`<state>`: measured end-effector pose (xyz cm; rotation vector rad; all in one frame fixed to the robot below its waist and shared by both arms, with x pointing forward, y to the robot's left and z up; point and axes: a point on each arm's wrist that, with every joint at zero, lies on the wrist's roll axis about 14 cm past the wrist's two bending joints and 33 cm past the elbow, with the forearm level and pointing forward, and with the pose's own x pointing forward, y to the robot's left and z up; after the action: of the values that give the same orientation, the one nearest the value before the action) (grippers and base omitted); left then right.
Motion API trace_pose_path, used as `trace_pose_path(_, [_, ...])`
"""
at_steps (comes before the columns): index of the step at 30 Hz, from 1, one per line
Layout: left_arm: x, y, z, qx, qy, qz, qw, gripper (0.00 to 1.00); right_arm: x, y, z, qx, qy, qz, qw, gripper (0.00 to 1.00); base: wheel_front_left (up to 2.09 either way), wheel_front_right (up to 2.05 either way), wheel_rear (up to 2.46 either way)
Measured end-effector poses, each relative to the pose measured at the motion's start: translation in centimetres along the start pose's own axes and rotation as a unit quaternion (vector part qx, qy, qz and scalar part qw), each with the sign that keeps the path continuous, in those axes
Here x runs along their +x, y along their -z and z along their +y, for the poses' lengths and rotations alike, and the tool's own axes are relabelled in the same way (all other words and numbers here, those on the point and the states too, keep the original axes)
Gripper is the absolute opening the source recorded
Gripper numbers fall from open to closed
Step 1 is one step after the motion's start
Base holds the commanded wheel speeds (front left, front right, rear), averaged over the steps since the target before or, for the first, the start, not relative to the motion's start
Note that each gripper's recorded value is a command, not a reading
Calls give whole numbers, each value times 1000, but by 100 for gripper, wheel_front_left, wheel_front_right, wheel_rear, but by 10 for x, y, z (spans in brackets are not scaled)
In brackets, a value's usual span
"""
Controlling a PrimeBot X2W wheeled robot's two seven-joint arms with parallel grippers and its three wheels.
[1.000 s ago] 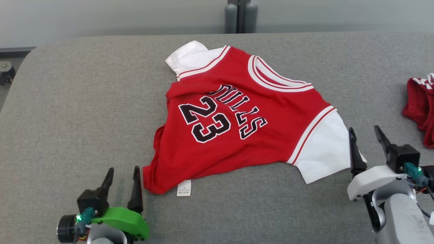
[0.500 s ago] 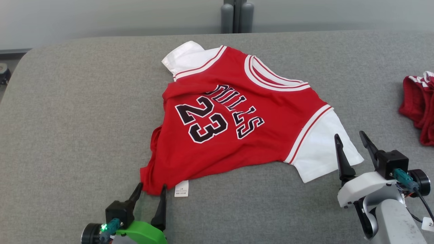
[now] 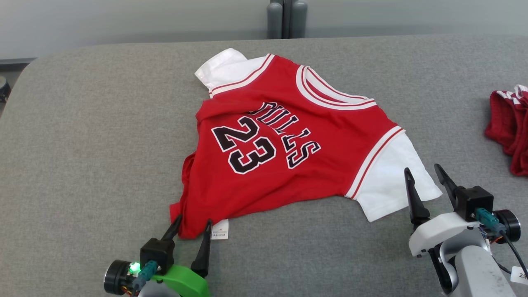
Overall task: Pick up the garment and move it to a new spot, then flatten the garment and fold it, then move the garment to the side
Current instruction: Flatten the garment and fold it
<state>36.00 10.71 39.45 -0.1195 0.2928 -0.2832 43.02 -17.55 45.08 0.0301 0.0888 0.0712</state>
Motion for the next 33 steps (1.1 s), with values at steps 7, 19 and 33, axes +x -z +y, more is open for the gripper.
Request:
trace_pose_path(7, [-1,4,-4,9,7,7,1000,100,-1,1,0,0,1,2,1000,100,0,0,0])
trace_pose_path(19, [4,3,5,1,-6,7,1000,0,-3,7,1,2,-1,10,1000,100,0,0,0])
trace_pose_path(33, [51,-63,45,4,-31,-69,997,3,3,13,0,3,-3,17,1000,100,0,0,0])
